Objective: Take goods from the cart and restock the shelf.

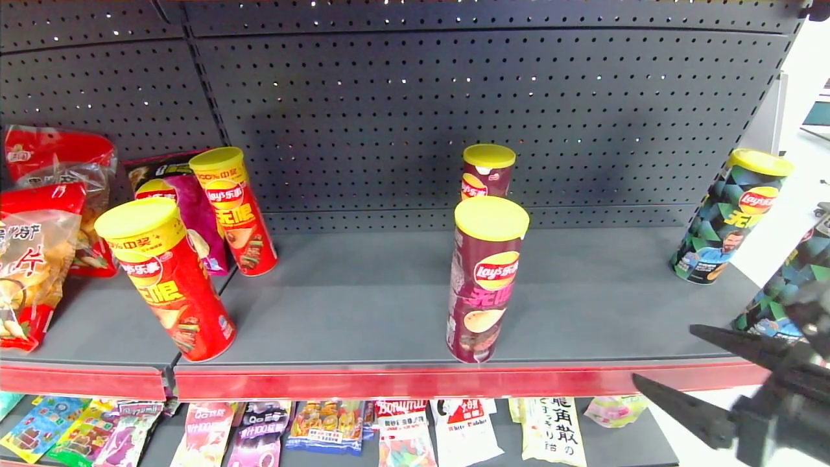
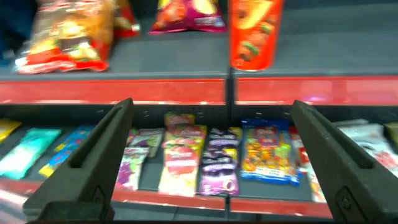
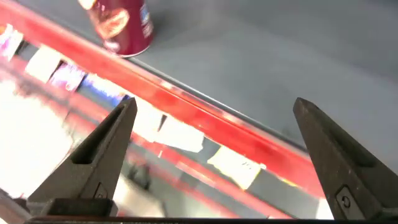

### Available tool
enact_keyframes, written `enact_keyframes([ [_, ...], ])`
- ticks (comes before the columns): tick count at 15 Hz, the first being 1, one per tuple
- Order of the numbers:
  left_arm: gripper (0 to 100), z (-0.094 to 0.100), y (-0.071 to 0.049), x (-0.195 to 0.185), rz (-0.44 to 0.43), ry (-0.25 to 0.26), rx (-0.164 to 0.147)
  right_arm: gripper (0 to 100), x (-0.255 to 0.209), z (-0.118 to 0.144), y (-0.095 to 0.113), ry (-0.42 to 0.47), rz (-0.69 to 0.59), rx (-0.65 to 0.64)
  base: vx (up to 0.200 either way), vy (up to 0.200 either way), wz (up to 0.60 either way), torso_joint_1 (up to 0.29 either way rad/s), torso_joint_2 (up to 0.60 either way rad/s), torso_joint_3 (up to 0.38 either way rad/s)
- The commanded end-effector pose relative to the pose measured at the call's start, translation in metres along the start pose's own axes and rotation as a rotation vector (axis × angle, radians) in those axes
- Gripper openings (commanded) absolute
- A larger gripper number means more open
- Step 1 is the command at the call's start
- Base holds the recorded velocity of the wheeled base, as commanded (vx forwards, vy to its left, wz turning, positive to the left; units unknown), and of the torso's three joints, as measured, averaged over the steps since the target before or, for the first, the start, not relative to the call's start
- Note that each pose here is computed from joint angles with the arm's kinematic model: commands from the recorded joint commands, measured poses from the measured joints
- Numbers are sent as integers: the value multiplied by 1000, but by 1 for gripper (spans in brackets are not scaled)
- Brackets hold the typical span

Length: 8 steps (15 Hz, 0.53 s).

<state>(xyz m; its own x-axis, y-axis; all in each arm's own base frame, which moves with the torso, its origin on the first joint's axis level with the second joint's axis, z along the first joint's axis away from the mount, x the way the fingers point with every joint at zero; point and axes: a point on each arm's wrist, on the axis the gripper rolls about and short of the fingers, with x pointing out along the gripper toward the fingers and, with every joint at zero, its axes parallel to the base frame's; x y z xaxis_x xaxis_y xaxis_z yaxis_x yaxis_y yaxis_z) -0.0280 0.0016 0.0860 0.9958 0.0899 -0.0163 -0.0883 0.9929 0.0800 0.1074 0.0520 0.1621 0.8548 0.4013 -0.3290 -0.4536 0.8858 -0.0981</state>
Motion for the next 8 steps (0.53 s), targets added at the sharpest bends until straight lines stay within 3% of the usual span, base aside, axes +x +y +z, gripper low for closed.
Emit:
enact_keyframes([
  [1,100,0,0,0,-13,-1,0,100,-74,-46,-1,-188,-186,25,0,0,0,0,0,0],
  [5,100,0,-1,0,-50,-3,-4,100,-124,-116,10,-200,-311,46,0,0,0,0,0,0],
  [8,100,0,-1,0,-52,-2,-5,100,-132,-117,9,-124,-504,89,0,0,0,0,0,0],
])
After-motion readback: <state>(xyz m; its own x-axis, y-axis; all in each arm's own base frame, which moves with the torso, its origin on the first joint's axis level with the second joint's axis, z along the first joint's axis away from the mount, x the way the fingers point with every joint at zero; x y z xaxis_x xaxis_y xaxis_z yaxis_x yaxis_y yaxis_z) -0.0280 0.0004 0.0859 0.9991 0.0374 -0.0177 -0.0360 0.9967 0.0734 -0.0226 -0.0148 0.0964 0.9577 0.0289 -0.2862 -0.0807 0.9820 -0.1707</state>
